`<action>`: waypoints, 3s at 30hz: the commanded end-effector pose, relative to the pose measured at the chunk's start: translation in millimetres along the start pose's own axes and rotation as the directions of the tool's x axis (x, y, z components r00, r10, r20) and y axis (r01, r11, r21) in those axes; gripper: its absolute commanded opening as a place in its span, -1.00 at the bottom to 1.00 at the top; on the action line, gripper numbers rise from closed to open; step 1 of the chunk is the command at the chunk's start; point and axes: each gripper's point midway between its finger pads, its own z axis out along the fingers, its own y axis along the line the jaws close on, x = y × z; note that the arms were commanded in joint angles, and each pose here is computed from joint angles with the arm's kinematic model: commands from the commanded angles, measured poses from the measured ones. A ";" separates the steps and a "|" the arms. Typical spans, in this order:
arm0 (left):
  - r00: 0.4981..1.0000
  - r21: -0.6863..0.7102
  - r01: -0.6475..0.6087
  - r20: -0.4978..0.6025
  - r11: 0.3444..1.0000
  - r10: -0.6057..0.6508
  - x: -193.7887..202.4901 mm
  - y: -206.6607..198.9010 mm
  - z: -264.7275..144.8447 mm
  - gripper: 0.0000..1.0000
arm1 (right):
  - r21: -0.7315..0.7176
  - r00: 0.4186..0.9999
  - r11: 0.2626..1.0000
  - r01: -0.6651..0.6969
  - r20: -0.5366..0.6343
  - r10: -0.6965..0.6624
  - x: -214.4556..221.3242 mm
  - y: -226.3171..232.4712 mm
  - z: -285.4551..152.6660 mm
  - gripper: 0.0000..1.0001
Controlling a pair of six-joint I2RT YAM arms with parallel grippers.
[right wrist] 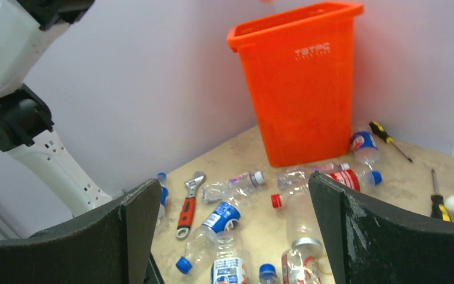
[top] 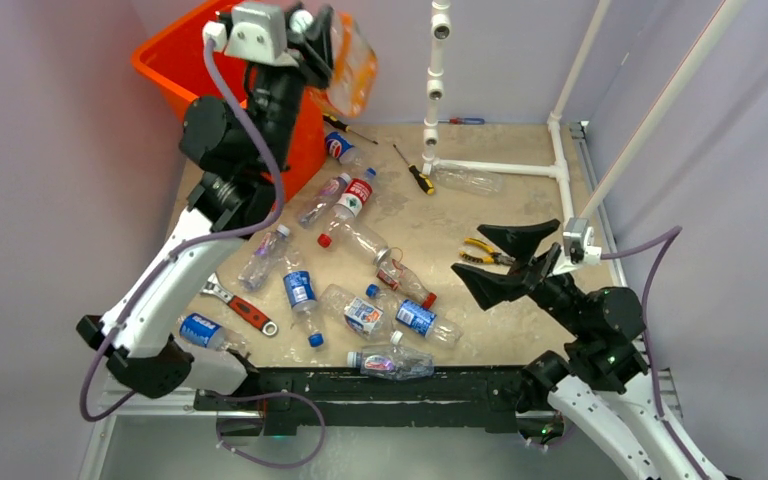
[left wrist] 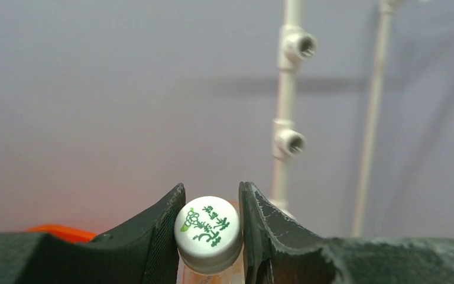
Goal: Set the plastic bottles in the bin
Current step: Place the plastic bottle in the trash bin, then move the plastic bottle to the center of the board.
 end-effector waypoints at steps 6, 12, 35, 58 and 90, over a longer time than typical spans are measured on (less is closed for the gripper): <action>0.950 -0.509 -0.104 0.204 0.854 0.237 -33.4 154.1 57.0 -1.00 | 0.142 0.991 0.987 -0.073 -0.098 0.088 44.8 -29.1 -7.1 0.98; 0.939 -0.649 -0.080 0.205 0.756 0.276 24.1 256.9 50.6 -1.00 | 0.175 0.989 0.982 -0.076 -0.111 0.096 47.1 -33.5 -9.9 0.97; 0.995 -0.671 0.001 0.075 0.742 0.066 77.7 274.9 42.3 0.95 | 0.481 0.976 0.870 -0.109 -0.113 0.185 67.3 -89.4 -16.8 0.98; 0.487 -0.394 0.347 -0.700 0.851 -0.523 304.0 57.4 -199.4 0.98 | 0.701 0.904 0.706 -0.101 -0.231 0.359 164.9 -152.7 4.0 0.94; 0.445 -0.411 0.385 -0.702 0.826 -0.556 330.1 53.4 -254.2 0.97 | 0.955 0.940 0.237 0.178 -0.236 0.247 200.1 -479.9 28.9 0.69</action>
